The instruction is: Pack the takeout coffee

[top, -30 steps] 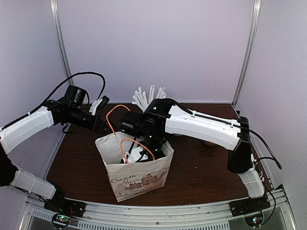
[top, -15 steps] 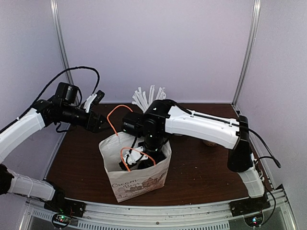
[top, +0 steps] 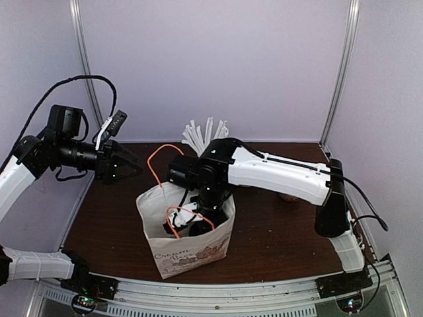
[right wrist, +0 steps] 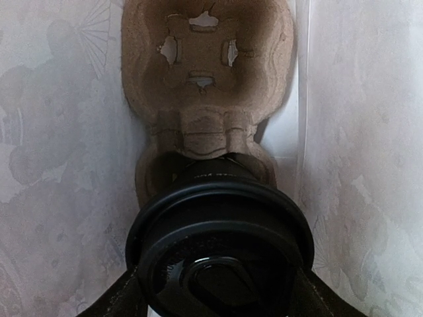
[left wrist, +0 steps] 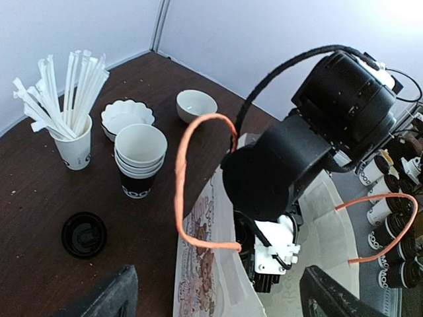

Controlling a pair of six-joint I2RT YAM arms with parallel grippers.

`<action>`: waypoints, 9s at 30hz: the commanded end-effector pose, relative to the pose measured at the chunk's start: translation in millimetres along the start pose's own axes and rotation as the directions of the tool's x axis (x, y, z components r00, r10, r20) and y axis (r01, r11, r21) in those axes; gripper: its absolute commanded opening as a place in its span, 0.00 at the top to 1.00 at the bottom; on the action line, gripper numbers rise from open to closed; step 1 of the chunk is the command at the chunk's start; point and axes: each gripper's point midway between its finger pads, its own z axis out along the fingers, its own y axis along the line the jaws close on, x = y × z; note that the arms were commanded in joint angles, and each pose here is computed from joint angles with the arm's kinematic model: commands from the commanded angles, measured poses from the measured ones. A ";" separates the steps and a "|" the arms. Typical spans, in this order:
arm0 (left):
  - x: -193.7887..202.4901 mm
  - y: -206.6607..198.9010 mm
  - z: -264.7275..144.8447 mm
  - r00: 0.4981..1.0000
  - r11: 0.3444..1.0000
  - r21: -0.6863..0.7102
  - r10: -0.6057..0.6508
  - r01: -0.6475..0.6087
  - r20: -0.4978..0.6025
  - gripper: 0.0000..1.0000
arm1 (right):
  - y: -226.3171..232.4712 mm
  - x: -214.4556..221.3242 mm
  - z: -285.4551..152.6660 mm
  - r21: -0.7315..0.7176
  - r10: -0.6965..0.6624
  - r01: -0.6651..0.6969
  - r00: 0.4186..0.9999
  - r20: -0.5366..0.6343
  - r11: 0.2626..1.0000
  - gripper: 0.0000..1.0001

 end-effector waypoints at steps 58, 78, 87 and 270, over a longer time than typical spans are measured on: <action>-32.6 5.5 95.0 0.977 0.992 0.034 0.122 -0.118 -0.175 0.66 | -7.4 54.3 -252.4 0.374 -0.021 -0.177 0.883 0.469 0.910 0.05; -62.0 -62.6 75.1 0.941 0.942 0.091 0.330 -0.323 -0.077 1.00 | -46.6 209.2 -213.8 0.220 0.426 -0.636 0.696 0.578 0.740 0.06; -23.2 -71.1 64.8 0.933 0.934 0.146 0.343 -0.326 -0.112 0.99 | -55.6 206.5 -202.1 0.166 0.462 -0.639 0.687 0.561 0.751 0.07; -126.7 215.0 112.6 0.980 0.897 -0.417 -0.189 0.149 -0.058 1.00 | -34.3 273.5 -149.9 0.051 0.655 -0.812 0.505 0.562 0.582 0.11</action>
